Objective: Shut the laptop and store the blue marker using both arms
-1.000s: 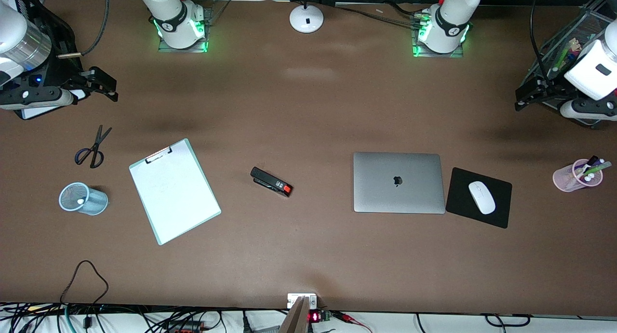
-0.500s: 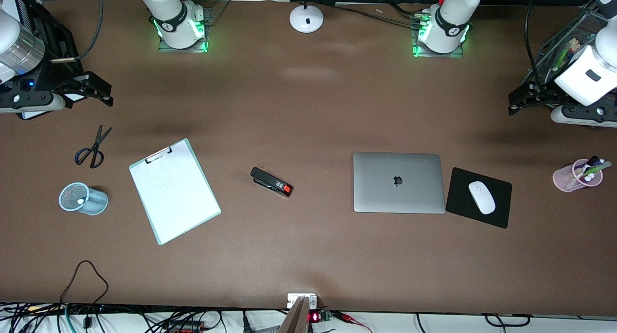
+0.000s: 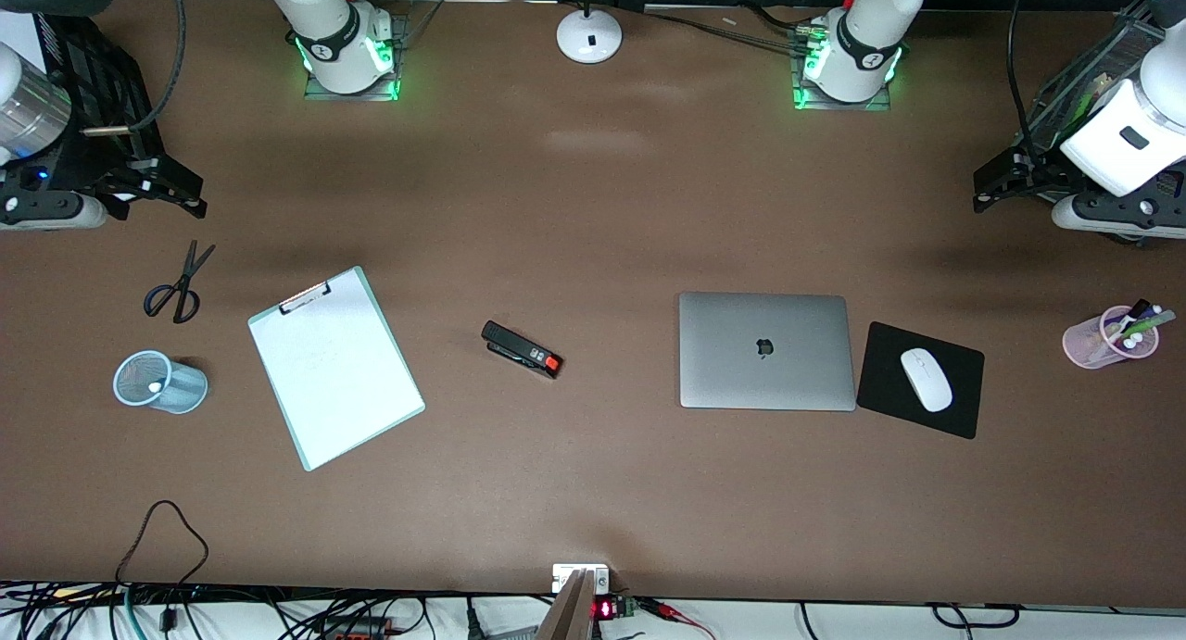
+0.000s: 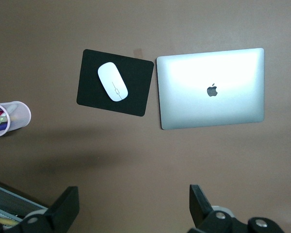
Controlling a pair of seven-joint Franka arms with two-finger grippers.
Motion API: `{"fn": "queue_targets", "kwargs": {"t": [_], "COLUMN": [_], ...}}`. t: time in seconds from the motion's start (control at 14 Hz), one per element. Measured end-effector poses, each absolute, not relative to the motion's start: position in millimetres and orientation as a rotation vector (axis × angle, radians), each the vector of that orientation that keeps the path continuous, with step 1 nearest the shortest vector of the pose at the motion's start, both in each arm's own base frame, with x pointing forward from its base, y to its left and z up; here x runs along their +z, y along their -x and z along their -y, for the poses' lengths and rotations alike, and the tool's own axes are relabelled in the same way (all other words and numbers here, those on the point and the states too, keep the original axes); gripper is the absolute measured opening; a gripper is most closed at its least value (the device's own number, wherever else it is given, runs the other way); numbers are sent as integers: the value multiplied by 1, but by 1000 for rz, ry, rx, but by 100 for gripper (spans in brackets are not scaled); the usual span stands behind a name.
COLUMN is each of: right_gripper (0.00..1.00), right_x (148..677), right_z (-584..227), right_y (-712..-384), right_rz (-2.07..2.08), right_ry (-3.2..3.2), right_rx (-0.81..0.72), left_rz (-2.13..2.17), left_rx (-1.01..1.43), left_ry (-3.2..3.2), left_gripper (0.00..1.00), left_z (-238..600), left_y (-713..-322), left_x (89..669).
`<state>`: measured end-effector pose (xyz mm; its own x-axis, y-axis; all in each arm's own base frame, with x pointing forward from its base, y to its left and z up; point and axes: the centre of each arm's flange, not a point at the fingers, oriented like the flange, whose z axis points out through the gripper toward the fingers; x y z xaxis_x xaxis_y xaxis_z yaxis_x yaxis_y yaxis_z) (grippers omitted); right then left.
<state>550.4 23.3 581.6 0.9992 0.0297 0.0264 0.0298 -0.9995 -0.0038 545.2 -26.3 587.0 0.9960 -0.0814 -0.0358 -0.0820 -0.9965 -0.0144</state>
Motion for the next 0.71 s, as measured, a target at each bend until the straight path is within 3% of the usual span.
{"fn": "queue_targets", "kwargs": {"t": [0.71], "right_gripper": [100], "right_x": [586], "right_z": [-22], "right_y": [-549], "right_rz": [42], "right_ry": [3138], "right_rx": [10], "left_rz": [-132], "left_rx": [48], "left_ry": [3123], "left_gripper": [100], "left_z": [28], "left_y": [-545], "left_x": [589]}}
